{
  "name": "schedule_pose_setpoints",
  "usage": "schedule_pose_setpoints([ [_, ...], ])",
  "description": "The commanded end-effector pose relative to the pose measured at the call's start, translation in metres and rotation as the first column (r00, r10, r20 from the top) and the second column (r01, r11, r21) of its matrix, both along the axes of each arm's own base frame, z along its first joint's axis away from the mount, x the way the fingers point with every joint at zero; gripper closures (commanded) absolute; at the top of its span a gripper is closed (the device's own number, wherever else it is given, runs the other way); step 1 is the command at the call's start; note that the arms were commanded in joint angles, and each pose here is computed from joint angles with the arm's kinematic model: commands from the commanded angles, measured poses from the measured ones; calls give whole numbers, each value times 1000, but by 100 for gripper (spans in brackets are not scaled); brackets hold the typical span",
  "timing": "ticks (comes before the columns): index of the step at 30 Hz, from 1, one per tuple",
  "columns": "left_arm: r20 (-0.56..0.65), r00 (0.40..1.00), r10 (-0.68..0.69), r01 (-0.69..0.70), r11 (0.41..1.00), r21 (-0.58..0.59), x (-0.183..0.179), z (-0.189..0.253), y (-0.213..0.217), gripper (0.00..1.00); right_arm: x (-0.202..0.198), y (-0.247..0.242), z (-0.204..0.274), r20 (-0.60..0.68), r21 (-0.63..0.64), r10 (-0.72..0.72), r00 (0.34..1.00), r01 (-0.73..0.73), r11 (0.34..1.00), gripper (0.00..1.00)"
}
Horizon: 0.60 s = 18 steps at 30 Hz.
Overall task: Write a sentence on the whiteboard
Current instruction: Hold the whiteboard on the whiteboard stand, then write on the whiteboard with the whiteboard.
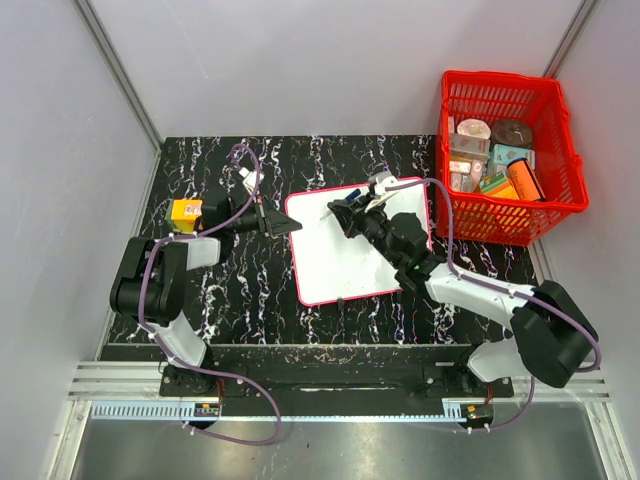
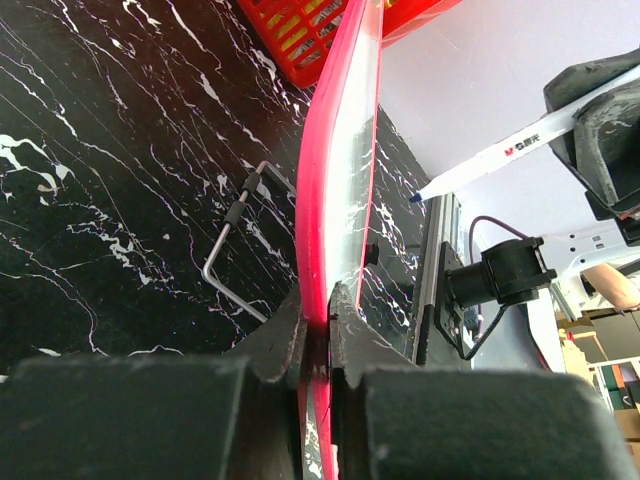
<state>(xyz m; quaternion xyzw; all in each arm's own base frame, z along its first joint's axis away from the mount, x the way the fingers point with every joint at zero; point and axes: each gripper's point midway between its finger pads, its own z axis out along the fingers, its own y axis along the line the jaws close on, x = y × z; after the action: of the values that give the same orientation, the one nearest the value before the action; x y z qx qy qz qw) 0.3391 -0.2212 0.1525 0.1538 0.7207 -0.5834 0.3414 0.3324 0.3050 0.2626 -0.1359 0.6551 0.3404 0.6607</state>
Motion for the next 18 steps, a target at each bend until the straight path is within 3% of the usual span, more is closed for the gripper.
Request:
schedule_pose_setpoints([
  [1, 211, 977, 25, -37, 998, 51, 17, 4, 2, 100, 7, 2, 38, 113, 84, -61, 992, 52, 995, 100],
  [18, 202, 979, 3, -12, 999, 42, 15, 1, 0, 100, 29, 3, 32, 74, 96, -157, 985, 149, 984, 100],
])
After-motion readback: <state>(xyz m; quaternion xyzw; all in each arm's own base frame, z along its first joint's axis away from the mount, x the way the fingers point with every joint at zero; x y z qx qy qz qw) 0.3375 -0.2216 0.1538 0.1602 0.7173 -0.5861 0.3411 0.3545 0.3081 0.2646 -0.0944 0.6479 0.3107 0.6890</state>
